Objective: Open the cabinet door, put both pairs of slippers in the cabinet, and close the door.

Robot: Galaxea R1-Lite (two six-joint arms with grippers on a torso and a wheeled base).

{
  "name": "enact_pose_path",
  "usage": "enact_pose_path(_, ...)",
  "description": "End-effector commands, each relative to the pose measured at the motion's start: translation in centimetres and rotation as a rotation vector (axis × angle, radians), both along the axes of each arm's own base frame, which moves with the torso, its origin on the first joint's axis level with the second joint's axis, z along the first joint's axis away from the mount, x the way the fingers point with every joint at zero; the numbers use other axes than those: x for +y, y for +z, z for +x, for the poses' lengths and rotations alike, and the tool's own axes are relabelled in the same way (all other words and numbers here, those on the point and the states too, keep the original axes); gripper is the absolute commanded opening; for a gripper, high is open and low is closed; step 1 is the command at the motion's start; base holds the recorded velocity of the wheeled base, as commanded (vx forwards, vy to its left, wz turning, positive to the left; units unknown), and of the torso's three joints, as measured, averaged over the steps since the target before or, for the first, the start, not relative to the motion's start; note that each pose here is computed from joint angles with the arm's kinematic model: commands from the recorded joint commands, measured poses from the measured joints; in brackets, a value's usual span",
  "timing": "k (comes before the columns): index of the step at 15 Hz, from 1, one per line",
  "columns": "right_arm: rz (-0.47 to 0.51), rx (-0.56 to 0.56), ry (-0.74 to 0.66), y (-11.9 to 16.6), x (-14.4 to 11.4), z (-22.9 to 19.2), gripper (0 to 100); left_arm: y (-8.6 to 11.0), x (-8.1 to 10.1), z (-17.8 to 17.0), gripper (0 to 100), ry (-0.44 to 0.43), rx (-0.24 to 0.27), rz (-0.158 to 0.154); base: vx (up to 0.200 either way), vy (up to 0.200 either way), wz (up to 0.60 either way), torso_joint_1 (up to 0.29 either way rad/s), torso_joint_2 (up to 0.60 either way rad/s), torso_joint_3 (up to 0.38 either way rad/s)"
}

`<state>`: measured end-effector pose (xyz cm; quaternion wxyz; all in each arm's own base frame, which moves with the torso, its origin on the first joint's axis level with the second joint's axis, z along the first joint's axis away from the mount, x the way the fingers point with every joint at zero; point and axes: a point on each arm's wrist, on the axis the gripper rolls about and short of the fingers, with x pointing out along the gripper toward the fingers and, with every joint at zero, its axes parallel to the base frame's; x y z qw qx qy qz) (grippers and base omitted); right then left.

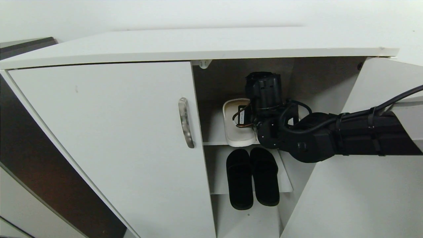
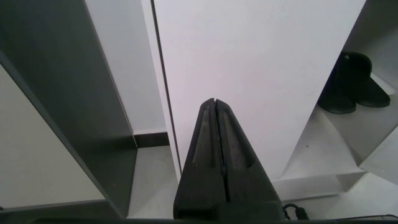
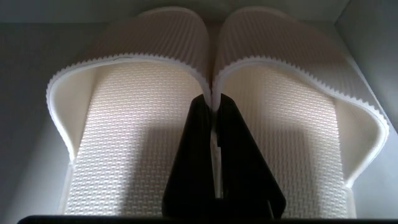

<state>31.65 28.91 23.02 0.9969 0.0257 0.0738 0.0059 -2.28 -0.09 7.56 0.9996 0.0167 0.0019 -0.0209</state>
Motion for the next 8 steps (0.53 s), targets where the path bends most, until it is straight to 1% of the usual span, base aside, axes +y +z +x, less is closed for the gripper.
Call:
enact_pose_path(1, -0.004, 0.002, -0.006, -0.16, -0.12, 0.24, 0, -0.01, 0.00, 0.00, 0, 0.000, 0.000, 0.000, 0.000, 0.000, 0.00, 0.000, 0.00, 0.000)
enact_pose_path(8, -0.013, 0.010, -0.010, -0.55, -0.18, 0.46, 0, -0.01, 0.00, 0.00, 0, 0.000, 0.000, 0.000, 0.000, 0.000, 0.00, 0.000, 0.00, 0.000)
